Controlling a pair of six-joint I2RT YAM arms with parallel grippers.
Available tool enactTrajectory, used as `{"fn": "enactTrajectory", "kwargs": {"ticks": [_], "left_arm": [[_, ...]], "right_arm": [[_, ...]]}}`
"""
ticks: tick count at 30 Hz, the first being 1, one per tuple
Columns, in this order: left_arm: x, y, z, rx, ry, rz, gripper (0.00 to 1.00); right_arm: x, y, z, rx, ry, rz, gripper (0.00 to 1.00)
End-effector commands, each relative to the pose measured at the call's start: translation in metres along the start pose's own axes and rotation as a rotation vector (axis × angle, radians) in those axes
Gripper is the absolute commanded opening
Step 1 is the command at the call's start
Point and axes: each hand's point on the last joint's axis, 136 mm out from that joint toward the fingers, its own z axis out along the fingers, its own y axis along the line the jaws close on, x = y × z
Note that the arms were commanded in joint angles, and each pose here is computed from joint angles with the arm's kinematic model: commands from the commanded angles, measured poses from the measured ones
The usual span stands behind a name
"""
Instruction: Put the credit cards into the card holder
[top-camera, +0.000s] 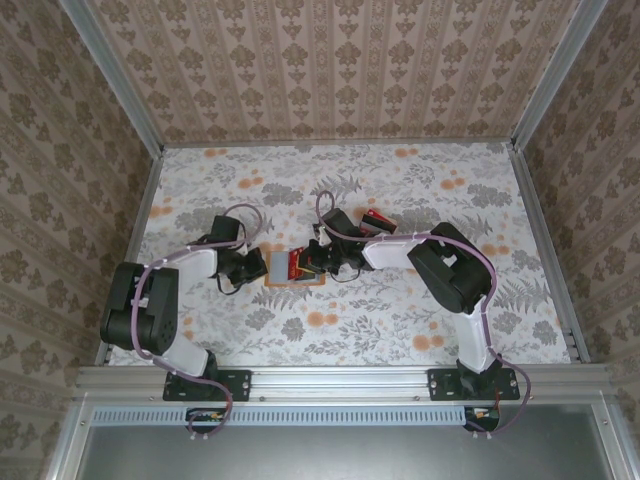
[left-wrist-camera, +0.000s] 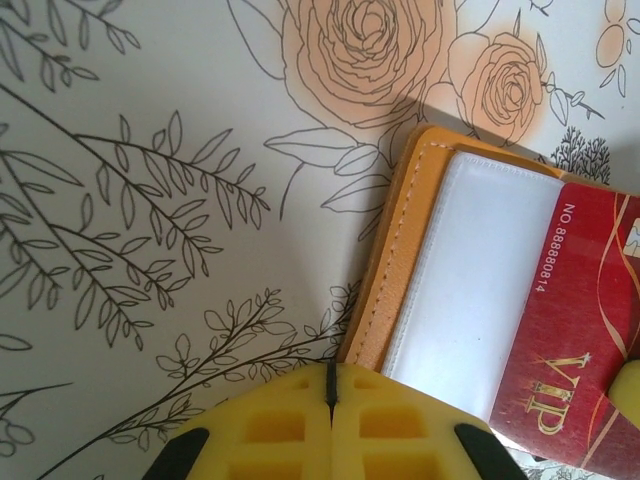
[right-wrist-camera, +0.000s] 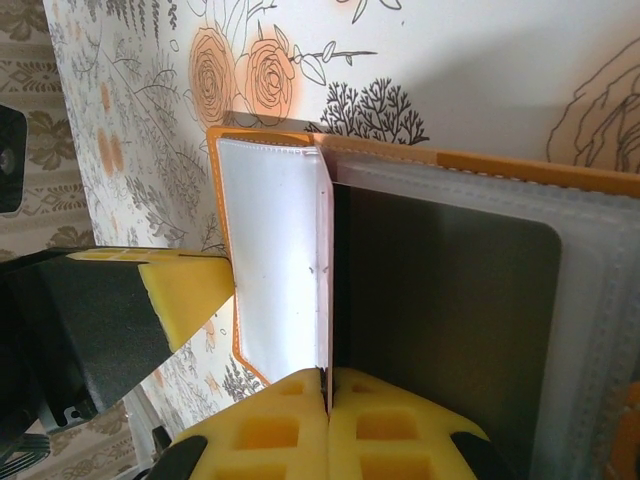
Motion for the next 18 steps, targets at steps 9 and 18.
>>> {"fn": "enactTrajectory", "kwargs": {"ticks": [9, 18], "left_arm": [[0.038, 0.020, 0.015, -0.066, 0.102, -0.048, 0.02], [0.041, 0.019, 0.015, -0.060, 0.098, -0.053, 0.01]], "right_arm": [[0.032, -0.027, -0.002, 0.079, 0.046, 0.028, 0.00], [0.031, -0.030, 0.004, 0.035, 0.067, 0.078, 0.00]]}}
